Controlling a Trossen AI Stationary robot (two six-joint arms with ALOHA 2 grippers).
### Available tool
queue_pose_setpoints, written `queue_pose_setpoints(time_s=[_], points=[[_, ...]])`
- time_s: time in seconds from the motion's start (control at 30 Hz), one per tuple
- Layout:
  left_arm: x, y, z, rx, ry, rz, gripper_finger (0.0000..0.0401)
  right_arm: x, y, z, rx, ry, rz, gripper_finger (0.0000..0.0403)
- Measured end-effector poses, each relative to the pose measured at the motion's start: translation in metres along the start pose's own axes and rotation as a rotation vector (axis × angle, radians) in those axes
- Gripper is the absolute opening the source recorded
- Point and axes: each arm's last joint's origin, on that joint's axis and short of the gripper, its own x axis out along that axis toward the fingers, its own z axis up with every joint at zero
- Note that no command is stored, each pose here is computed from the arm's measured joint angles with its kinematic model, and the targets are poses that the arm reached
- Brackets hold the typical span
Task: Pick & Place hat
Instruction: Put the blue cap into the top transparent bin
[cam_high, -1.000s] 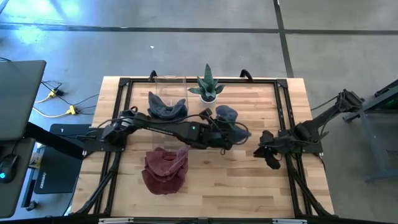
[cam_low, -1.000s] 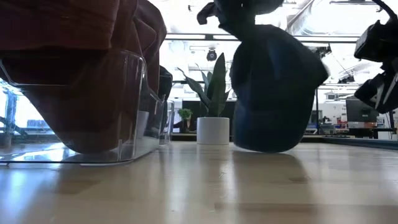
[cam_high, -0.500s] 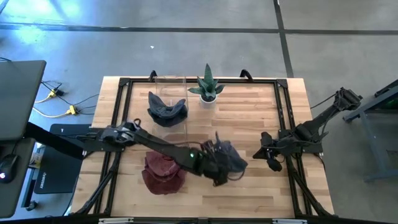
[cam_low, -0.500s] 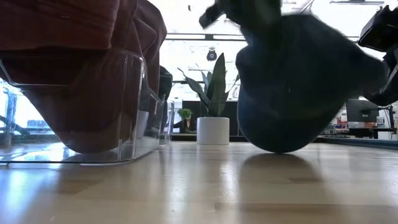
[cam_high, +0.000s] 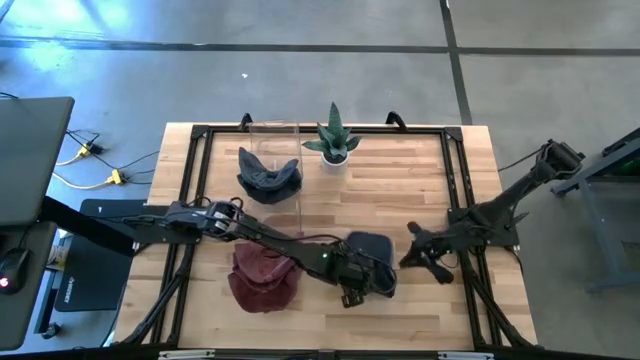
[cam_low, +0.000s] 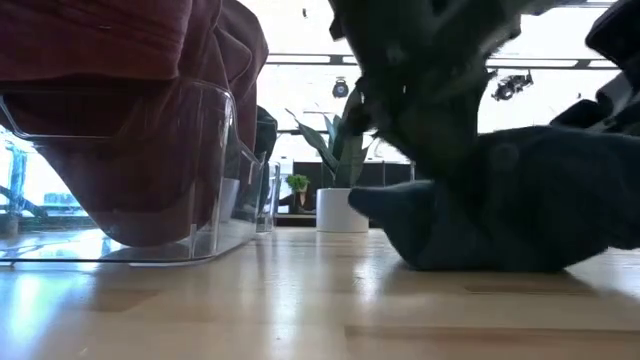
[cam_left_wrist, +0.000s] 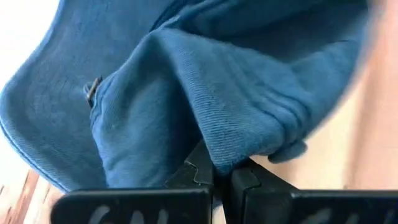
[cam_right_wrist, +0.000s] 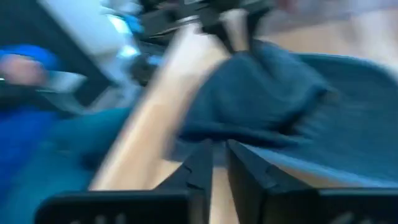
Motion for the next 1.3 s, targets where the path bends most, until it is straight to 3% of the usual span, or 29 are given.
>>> queue_pose_setpoints(time_s=[0.13,0.27,0.53,0.7,0.83,0.93,1.07,1.17,1.23,1.3], points=[[-0.002,-0.004,0.001,-0.003,-0.015,-0.02,0.0001,0.008,0.014,0.002,-0.021,-0.033,0.186,0.0089],[0.003,-0.005,0.0,-0.006,-0.015,-0.034,0.0001,0.019,0.043,0.012,-0.201,-0.009,0.199,0.0142],[0.001,-0.007,0.004,-0.015,-0.05,-0.054,0.0001,0.06,0.099,0.017,-0.479,0.207,-0.155,0.0177],[0.001,-0.007,0.005,-0.017,-0.056,-0.056,0.0001,0.093,0.111,0.006,-0.447,0.302,-0.368,0.0177],[0.001,-0.007,0.005,-0.017,-0.057,-0.054,0.0001,0.116,0.105,-0.007,-0.431,0.406,-0.538,0.0177],[0.001,-0.008,0.004,-0.024,-0.056,-0.056,0.0001,0.131,0.1,-0.014,-0.427,0.481,-0.591,0.0176],[-0.001,-0.014,0.001,0.009,-0.044,-0.088,0.0006,0.145,0.099,-0.016,-0.438,0.568,-0.595,0.0153],[-0.001,-0.016,0.001,0.043,-0.021,-0.143,0.0032,0.143,0.101,-0.011,-0.452,0.608,-0.604,0.0095],[-0.001,-0.017,0.0,0.086,0.004,-0.199,0.0061,0.138,0.101,-0.008,-0.449,0.635,-0.613,0.004],[-0.002,-0.019,0.0,0.135,0.026,-0.258,0.0097,0.132,0.102,-0.002,-0.445,0.635,-0.613,0.0012]])
